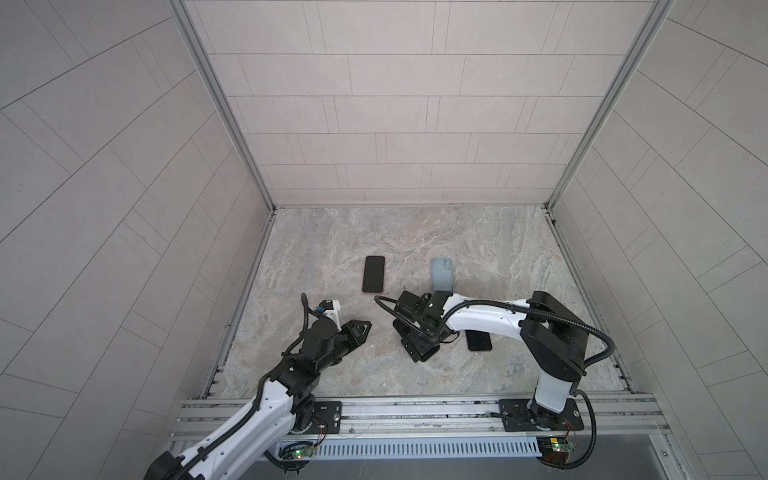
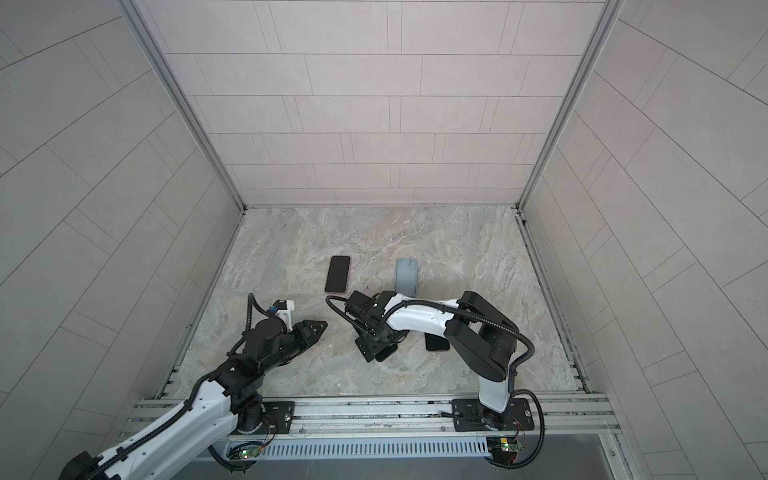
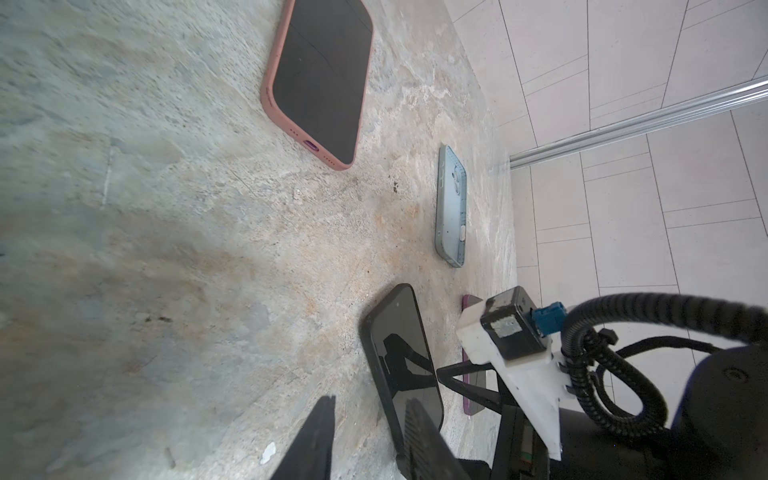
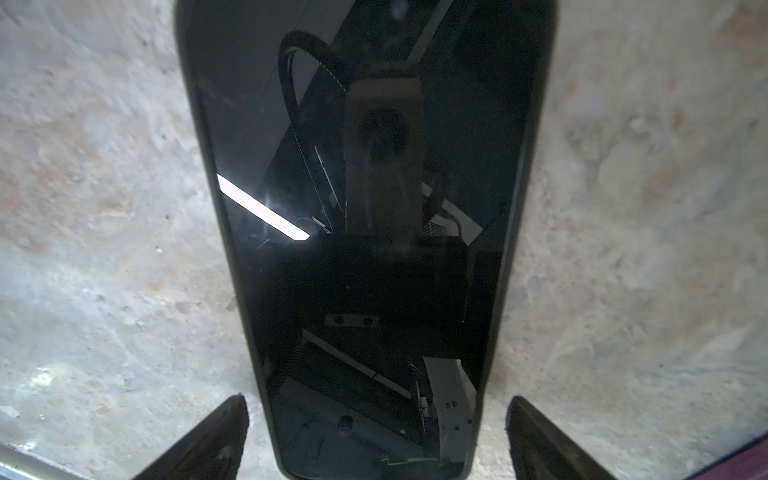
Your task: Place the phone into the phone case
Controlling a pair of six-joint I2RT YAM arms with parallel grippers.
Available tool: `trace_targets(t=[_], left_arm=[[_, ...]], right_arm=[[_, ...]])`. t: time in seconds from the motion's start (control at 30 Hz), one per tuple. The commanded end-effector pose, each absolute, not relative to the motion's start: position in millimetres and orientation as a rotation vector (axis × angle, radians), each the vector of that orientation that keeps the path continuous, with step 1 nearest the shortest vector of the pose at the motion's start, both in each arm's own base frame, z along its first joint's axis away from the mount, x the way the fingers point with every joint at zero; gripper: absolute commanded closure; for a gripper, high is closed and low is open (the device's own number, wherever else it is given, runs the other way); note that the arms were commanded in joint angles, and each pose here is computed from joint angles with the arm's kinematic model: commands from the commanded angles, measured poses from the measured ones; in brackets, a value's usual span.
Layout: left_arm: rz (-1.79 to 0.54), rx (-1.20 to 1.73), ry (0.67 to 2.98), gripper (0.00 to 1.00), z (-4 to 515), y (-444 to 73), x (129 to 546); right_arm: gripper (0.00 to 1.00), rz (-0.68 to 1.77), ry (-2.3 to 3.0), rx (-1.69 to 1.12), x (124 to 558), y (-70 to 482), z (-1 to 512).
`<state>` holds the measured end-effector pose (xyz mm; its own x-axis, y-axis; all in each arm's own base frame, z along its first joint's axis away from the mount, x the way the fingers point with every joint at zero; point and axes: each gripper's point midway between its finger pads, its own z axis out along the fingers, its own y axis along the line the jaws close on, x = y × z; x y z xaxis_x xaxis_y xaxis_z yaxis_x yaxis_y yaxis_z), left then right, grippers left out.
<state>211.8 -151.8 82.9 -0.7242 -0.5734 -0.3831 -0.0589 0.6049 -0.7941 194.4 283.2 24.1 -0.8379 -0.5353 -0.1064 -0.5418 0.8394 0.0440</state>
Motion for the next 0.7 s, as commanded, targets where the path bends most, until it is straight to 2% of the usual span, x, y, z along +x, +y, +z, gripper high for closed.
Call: trace_targets(t=[0.0, 0.07, 0.13, 0.17, 0.2, 0.33, 0.5, 0.67], left_arm=[[-1.040, -0.526, 2.187, 0.64, 80.1, -146.0, 211.8], [-1.039, -0.530, 2.185, 0.64, 79.8, -145.0, 211.2], [-1.038, -0.534, 2.185, 0.64, 79.5, -144.3, 210.9], [-1.040, -0.533, 2.183, 0.64, 80.1, -144.2, 210.7], [-1.039, -0.535, 2.182, 0.64, 79.7, -143.7, 210.4], [-1.038, -0.542, 2.176, 0.64, 80.0, -142.2, 209.9], [-1.033, -0.533, 2.191, 0.64, 78.6, -143.3, 210.7], [-1.028, -0.522, 2.213, 0.64, 76.0, -146.1, 213.2]], right_arm=[[0.02, 0.062, 2.938, -0.821, 192.3, 280.0, 18.7], [0.04, 0.028, 2.945, -0.802, 193.4, 276.6, 15.0], [0.11, -0.021, 2.951, -0.780, 195.7, 272.5, 11.1], [0.18, -0.037, 2.950, -0.767, 197.6, 271.8, 10.2], [0.29, -0.051, 2.945, -0.750, 200.7, 271.3, 10.3], [0.44, -0.040, 2.921, -0.683, 222.9, 278.7, 23.6], [0.43, 0.013, 2.897, -0.521, 281.0, 297.1, 54.3], [0.39, 0.009, 2.912, -0.148, 342.7, 301.0, 68.5]])
